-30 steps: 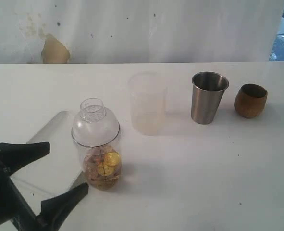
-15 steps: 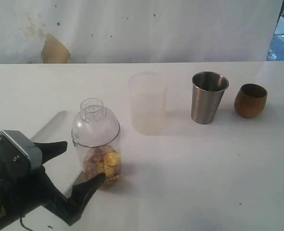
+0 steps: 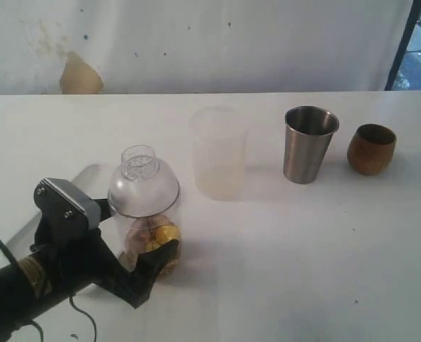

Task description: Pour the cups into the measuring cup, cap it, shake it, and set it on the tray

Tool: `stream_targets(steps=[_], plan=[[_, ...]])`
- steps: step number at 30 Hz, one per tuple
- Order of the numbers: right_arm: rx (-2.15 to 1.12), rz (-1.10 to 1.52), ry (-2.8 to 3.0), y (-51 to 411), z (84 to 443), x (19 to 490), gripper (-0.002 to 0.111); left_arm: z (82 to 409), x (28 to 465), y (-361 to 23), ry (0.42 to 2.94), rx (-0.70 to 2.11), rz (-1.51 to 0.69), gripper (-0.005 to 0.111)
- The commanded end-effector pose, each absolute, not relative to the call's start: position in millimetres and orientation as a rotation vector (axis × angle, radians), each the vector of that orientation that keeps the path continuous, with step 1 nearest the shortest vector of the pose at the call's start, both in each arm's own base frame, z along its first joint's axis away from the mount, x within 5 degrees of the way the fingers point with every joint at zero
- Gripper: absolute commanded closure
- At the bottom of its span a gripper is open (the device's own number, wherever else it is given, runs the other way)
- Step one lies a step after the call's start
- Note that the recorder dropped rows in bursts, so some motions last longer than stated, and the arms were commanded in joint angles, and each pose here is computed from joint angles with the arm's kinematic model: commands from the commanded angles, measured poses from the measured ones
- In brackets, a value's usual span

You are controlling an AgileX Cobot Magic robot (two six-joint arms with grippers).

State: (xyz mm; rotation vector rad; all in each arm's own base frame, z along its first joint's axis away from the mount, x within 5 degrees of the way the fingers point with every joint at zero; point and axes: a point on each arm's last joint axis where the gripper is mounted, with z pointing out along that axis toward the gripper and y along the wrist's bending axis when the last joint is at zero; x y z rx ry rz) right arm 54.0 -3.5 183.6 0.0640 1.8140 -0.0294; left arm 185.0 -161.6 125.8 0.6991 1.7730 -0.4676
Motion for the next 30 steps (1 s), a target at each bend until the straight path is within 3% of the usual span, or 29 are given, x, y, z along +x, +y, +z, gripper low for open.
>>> stream_targets(steps=[1, 30], plan=[[0.070, -0.039, 1.801, -4, 184, 54, 0.108, 125, 187, -161, 1.781, 0.684, -0.447, 0.002], [0.054, -0.052, 1.804, -4, 184, 54, 0.108, 117, 226, -184, 1.765, 0.534, -0.418, 0.002]])
